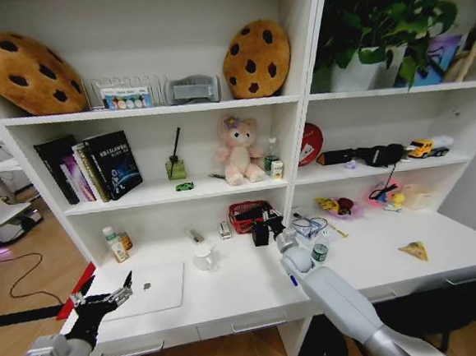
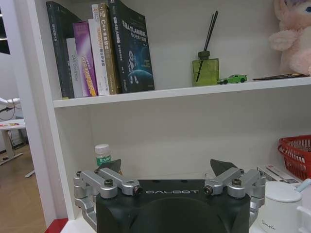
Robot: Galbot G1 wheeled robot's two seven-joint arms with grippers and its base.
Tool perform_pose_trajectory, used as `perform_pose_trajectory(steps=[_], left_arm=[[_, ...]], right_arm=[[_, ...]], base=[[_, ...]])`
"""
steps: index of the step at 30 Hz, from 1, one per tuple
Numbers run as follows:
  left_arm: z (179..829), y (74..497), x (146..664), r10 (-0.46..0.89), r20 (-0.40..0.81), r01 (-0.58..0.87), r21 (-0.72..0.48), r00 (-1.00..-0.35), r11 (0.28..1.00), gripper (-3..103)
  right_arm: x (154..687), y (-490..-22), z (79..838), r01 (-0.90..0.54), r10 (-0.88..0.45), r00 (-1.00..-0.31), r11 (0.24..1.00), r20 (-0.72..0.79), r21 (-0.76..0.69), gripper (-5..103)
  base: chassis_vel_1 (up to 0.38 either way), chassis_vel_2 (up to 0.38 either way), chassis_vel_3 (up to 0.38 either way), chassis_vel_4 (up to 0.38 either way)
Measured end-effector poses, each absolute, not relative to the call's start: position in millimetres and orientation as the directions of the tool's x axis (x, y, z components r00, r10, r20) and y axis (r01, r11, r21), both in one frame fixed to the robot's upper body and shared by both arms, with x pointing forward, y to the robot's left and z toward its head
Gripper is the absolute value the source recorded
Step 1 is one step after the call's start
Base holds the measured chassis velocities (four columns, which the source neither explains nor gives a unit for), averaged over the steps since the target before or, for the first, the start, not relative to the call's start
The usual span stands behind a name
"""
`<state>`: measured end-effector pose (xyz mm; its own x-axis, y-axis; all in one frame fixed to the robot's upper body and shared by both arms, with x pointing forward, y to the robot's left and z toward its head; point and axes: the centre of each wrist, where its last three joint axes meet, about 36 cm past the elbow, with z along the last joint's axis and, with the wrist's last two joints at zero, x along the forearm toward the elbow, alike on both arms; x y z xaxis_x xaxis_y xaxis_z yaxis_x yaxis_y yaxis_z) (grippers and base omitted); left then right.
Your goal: Organize the objects on the table.
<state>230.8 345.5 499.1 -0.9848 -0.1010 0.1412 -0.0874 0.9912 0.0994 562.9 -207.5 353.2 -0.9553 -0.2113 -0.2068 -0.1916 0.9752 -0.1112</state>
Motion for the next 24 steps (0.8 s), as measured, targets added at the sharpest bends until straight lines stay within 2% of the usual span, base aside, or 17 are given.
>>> perform_pose_trajectory(steps=[7,17,19,21,22,24], left_arm=[[499.1,345.5,230.8,-0.101,0.141,-0.088,0.099,-0.985,0.991,100],[499.1,345.5,230.8,-0.101,0.141,-0.087,0.099,-0.985,0.991,100],[499.1,345.5,230.8,-0.101,0.141,-0.087,0.099,-0.985,0.991,100],[499.1,345.5,230.8,-0.101,0.141,-0.087,0.099,-0.985,0.991,100],[499.1,345.5,230.8,-0.101,0.141,-0.088,0.099,-0.985,0.991,100],[499.1,345.5,230.8,-0.101,0.141,-0.087,0.099,-0.985,0.991,100]], right_arm=[[577.6,-207.3,329.0,-0.207,-0.243,-0.931,0.966,-0.273,-0.154,10],[589.0,-211.0,307.0,-0.223,-0.263,-0.921,0.96,-0.285,-0.168,10],[594.9,-210.1,302.3,-0.234,-0.273,-0.916,0.959,-0.294,-0.16,19],[595.8,-209.8,301.8,-0.236,-0.274,-0.915,0.959,-0.295,-0.157,19],[597.4,-209.3,301.2,-0.238,-0.273,-0.915,0.96,-0.297,-0.15,27],[599.9,-208.3,301.5,-0.24,-0.271,-0.915,0.961,-0.299,-0.138,33]], base=[[0.0,0.0,0.0,0.0],[0.0,0.0,0.0,0.0],[0.0,0.0,0.0,0.0],[0.0,0.0,0.0,0.0],[0.0,0.0,0.0,0.0],[0.0,0.0,0.0,0.0]])
